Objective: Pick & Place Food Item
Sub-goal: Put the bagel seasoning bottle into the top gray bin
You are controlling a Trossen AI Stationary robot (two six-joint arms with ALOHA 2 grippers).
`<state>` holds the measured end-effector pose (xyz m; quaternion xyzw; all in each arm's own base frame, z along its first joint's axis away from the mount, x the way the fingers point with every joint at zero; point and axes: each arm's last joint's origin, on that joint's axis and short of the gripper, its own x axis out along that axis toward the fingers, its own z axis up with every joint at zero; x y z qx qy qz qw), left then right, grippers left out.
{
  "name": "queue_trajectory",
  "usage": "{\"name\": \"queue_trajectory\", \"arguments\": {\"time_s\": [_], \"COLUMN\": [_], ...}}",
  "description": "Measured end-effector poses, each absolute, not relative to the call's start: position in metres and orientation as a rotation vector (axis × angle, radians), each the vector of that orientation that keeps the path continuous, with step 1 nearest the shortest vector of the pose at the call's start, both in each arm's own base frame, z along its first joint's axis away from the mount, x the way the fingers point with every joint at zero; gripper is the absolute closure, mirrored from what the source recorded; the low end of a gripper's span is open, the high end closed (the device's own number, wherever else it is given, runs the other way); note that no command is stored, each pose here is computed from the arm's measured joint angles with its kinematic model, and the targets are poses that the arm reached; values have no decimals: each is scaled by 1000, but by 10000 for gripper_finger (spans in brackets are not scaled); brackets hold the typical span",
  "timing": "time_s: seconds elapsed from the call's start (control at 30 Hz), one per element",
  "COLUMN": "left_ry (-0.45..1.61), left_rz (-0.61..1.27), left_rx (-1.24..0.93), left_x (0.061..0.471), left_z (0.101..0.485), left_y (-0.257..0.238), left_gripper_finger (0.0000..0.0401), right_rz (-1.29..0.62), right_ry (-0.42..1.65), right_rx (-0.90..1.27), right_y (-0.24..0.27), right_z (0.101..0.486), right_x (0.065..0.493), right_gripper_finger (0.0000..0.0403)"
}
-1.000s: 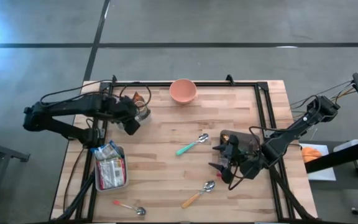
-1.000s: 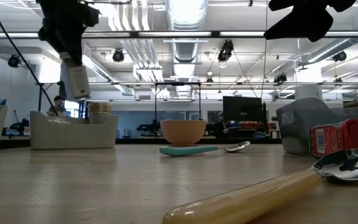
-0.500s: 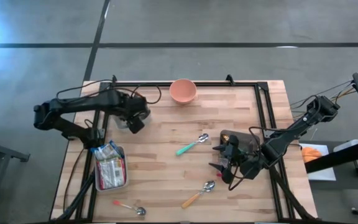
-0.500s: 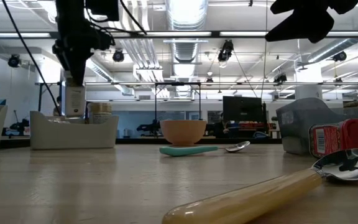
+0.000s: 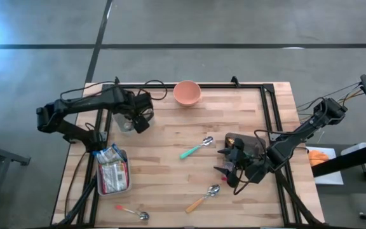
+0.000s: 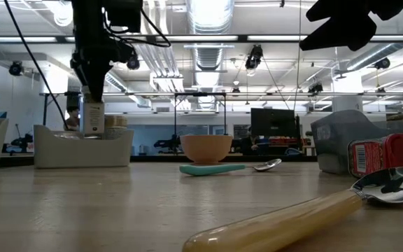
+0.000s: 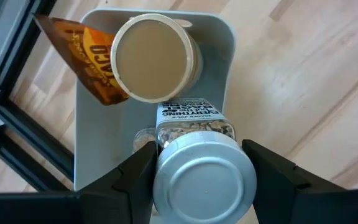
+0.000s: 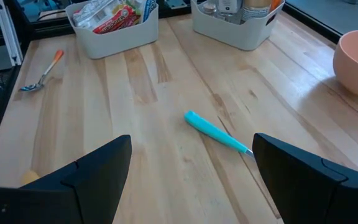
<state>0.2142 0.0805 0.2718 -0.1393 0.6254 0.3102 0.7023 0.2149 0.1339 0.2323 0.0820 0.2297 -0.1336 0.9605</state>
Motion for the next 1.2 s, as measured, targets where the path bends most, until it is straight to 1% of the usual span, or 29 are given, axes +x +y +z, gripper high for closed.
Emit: {"name": "queue_trajectory", "arguments": {"time_s": [0.17,0.4,0.7,1.2], "left_ry": [1402,1441,1394,1428], "left_rz": [659,664,589,624], "left_rx": [-324,-362,-417,-469], "left_x": [214,207,207,193], "left_z": [265,251,238,218], "left_y": [84,91,100,113], "left_gripper_finger": [204,204,204,204], "right_rz": [-272,-272,-273,-273], "right_ry": [469,472,473,473], "right_rx": [163,160,159,155], "right_y": [134,133,133,133], "right_z": [231,229,229,229], "right_x": [214,214,214,214], "right_gripper_finger": [69,69,69,69]}}
